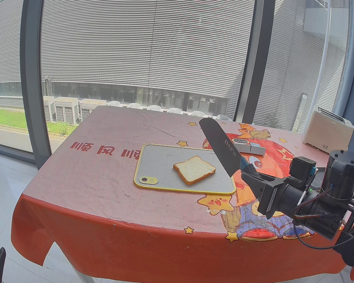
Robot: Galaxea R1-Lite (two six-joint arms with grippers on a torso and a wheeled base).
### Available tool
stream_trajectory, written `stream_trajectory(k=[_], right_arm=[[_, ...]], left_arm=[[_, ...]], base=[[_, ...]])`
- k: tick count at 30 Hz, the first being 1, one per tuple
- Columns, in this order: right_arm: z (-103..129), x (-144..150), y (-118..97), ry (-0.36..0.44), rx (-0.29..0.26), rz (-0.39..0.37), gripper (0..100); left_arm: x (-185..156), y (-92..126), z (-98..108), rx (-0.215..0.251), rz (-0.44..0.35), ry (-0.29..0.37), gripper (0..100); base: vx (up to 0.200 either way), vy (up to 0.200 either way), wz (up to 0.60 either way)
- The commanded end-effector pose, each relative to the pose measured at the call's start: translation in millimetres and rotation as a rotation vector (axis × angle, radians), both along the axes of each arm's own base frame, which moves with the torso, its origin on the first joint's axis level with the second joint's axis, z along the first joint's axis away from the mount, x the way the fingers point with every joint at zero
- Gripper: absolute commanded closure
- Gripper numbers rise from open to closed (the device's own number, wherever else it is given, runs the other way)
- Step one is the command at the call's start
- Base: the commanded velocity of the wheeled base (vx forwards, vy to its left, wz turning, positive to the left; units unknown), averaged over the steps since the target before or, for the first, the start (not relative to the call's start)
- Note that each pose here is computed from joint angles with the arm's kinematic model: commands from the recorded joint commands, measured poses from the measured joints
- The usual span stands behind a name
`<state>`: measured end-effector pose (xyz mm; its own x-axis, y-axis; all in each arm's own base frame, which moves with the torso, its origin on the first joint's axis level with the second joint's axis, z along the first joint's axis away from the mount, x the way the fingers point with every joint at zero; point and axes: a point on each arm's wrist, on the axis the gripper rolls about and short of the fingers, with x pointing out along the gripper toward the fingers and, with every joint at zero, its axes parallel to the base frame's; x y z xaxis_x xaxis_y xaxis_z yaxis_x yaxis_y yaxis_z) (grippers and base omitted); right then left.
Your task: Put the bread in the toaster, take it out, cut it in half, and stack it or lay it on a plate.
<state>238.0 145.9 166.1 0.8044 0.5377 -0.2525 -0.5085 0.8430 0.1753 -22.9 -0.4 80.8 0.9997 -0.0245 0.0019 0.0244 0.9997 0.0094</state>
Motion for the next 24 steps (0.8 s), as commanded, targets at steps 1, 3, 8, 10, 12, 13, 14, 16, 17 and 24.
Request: stream_trajectory(k=[1,3,8,10,12,13,14,16,17,24], right_arm=[[7,-3,-2,-0.022,0.014,0.001,100],[7,-2,-1,-0.021,0.014,0.004,100],[2,-1,0,-0.005,0.005,0.007,100],[1,-4,6,-0.004,0.004,0.029,100],[1,-6,8,-0.004,0.004,0.034,100],[1,-6,8,-0.004,0.004,0.034,100],[2,-6,7,-0.005,0.005,0.034,100],[1,-6,8,-0.004,0.003,0.035,100],[1,-6,8,-0.004,0.003,0.035,100],[-2,-2,9,0.006,-0.003,0.032,100]], left_arm=[[0,0,-5,0.0,0.0,-0.001,0],[0,0,-5,0.001,0.0,-0.003,0],[0,0,-5,0.001,0.0,-0.003,0],[0,0,-5,0.0,0.001,-0.003,0],[0,0,-5,0.0,0.001,-0.003,0],[0,0,-5,0.0,0.001,-0.003,0],[0,0,-5,0.0,0.0,-0.003,0],[0,0,-5,0.0,0.0,-0.003,0],[0,0,-5,0.0,0.0,-0.003,0],[0,0,-5,0.0,0.001,-0.004,0]], base=[[0.0,0.0,0.0],[0.0,0.0,0.0],[0.0,0.0,0.0],[0.0,0.0,0.0],[0.0,0.0,0.0],[0.0,0.0,0.0],[0.0,0.0,0.0],[0.0,0.0,0.0],[0.0,0.0,0.0],[0.0,0.0,0.0]])
